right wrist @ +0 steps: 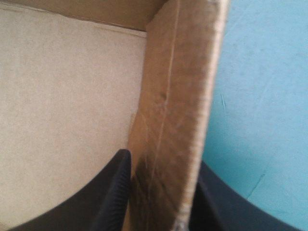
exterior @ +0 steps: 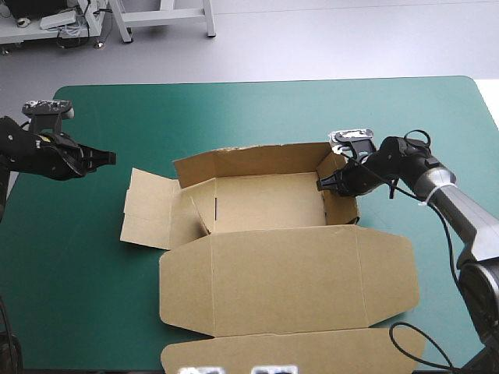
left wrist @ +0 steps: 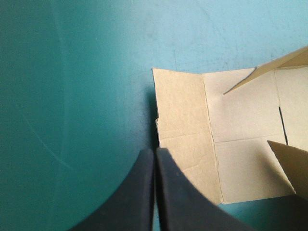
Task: Fold the box
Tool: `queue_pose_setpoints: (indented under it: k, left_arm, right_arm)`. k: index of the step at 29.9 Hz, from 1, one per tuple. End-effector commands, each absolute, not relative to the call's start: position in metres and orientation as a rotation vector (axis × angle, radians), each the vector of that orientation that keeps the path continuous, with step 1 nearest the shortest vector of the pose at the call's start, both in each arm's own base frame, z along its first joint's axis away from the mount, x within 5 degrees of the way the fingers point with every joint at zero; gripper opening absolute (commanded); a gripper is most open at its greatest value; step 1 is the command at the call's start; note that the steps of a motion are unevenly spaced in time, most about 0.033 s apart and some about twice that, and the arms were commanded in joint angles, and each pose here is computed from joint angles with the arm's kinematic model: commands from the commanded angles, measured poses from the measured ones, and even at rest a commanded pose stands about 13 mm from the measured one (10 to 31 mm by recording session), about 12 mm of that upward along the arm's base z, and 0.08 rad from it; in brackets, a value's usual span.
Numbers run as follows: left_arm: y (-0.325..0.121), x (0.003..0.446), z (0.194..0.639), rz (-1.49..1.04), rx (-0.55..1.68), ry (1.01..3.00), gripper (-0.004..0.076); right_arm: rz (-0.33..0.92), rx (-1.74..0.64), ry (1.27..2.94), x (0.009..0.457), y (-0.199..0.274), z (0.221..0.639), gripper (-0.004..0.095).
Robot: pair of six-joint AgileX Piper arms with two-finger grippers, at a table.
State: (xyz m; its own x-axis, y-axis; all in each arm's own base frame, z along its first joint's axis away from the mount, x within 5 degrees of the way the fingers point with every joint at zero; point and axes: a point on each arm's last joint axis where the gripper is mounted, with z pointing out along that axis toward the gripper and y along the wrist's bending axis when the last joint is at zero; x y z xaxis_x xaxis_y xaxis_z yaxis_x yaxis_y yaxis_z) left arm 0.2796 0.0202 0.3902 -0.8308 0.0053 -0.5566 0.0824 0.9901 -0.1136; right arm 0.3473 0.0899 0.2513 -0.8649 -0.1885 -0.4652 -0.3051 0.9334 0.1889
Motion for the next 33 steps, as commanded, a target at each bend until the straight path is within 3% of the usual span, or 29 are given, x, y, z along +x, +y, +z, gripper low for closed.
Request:
queue_pose_setpoints:
  k: [1, 17, 24, 33]
  left_arm:
    - [0.018, 0.275, 0.407, -0.186, 0.063, 2.461, -0.0007]
    - [0.017, 0.274, 0.406, -0.191, 0.07, 2.474, -0.0007]
    - [0.015, 0.273, 0.406, -0.231, 0.067, 2.474, -0.0008]
    - [0.012, 0.274, 0.407, -0.278, 0.061, 2.466, -0.0009]
  right_arm:
    - [0.349, -0.353, 2.519, 0.349, 0.089, 0.286, 0.041]
    - [0.258, -0.499, 2.29, 0.317, 0.081, 0.437, 0.0405]
    - [0.17, -0.512, 2.4, 0.291, 0.07, 0.446, 0.0405]
    - [0.199, -0.473, 2.511, 0.295, 0.071, 0.418, 0.0405]
